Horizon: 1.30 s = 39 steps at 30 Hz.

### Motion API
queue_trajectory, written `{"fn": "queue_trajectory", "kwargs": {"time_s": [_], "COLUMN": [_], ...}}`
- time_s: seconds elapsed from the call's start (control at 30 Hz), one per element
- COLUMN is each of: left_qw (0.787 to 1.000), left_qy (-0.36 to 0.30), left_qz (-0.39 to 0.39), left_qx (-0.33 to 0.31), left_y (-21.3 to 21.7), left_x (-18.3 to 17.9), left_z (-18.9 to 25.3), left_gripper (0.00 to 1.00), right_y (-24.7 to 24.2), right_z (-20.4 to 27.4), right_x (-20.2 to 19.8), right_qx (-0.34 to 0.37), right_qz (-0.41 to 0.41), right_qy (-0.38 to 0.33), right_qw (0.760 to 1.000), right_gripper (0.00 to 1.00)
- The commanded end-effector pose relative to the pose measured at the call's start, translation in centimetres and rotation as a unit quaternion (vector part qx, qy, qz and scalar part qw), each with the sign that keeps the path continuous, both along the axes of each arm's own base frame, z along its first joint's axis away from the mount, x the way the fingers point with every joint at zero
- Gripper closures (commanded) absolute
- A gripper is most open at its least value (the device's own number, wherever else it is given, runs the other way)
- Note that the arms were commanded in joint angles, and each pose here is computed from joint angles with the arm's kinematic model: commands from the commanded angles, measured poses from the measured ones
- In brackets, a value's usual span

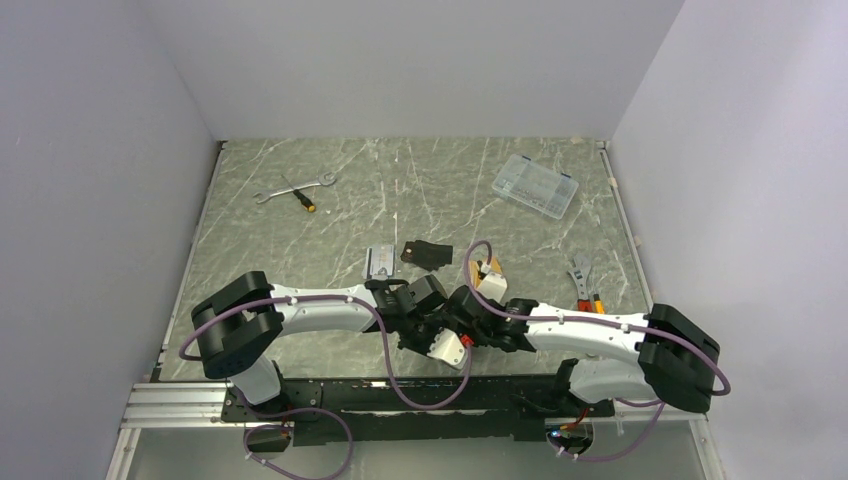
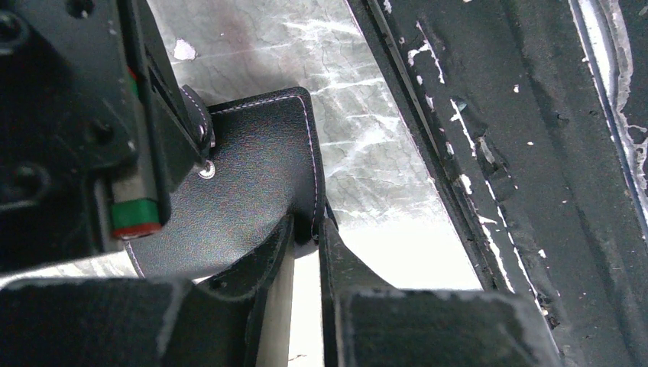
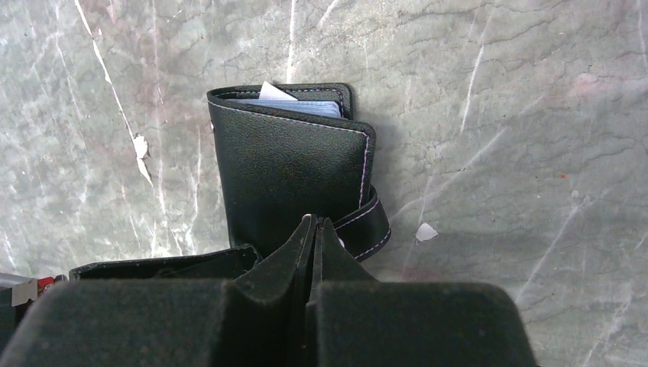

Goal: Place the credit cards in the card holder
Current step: Close the card holder at the center of the board.

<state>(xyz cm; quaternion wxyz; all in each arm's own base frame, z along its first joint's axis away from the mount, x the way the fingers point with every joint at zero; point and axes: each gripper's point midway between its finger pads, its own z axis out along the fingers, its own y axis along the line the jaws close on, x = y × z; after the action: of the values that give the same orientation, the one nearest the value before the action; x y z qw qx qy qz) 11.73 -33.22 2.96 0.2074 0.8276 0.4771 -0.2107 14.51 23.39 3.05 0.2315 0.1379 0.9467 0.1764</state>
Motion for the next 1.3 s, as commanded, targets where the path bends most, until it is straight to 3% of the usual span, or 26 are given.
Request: {"fn": "queue_trajectory", "kwargs": {"time_s": [0.0,0.2,0.4,0.7,0.97,1.27], "left_qw": [0.999,0.999,0.999,0.999,0.998,0.989], "left_qy": [0.016,0.017,0.016,0.011,-0.053,-0.137], "left_qz": [0.006,0.006,0.007,0.011,0.016,-0.021], "left_qx": [0.038,0.037,0.038,0.033,-0.012,-0.046], "left_y": [1.4,1.4,1.5,1.5,1.7,2.3], "left_x": [-0.7,-0.6,-0.6,-0.2,1.2,0.8], "left_z": [-1.6,-1.5,-1.7,-1.6,-0.1,-0.6], "left_gripper": [0.87,0.87,0.87,0.87,0.86,0.85], "right_y": [-0.8,-0.4,-0.5,-1.3,-0.5,0.3], "right_z": [-0.6,0.8,1.3,3.4,2.6,3.4], "right_x": [0.3,1.6,1.4,1.2,0.0,0.8], "right_qx": [-0.034,-0.013,-0.001,0.049,0.028,-0.001], "right_qz": [-0.016,-0.036,-0.025,0.012,0.071,0.093], "right_qy": [-0.007,-0.039,-0.023,0.016,0.068,0.078], "right_qw": [0.999,0.999,0.999,0.999,0.995,0.993], "right_gripper": [1.00,1.00,1.00,0.55,0.54,0.52]}}
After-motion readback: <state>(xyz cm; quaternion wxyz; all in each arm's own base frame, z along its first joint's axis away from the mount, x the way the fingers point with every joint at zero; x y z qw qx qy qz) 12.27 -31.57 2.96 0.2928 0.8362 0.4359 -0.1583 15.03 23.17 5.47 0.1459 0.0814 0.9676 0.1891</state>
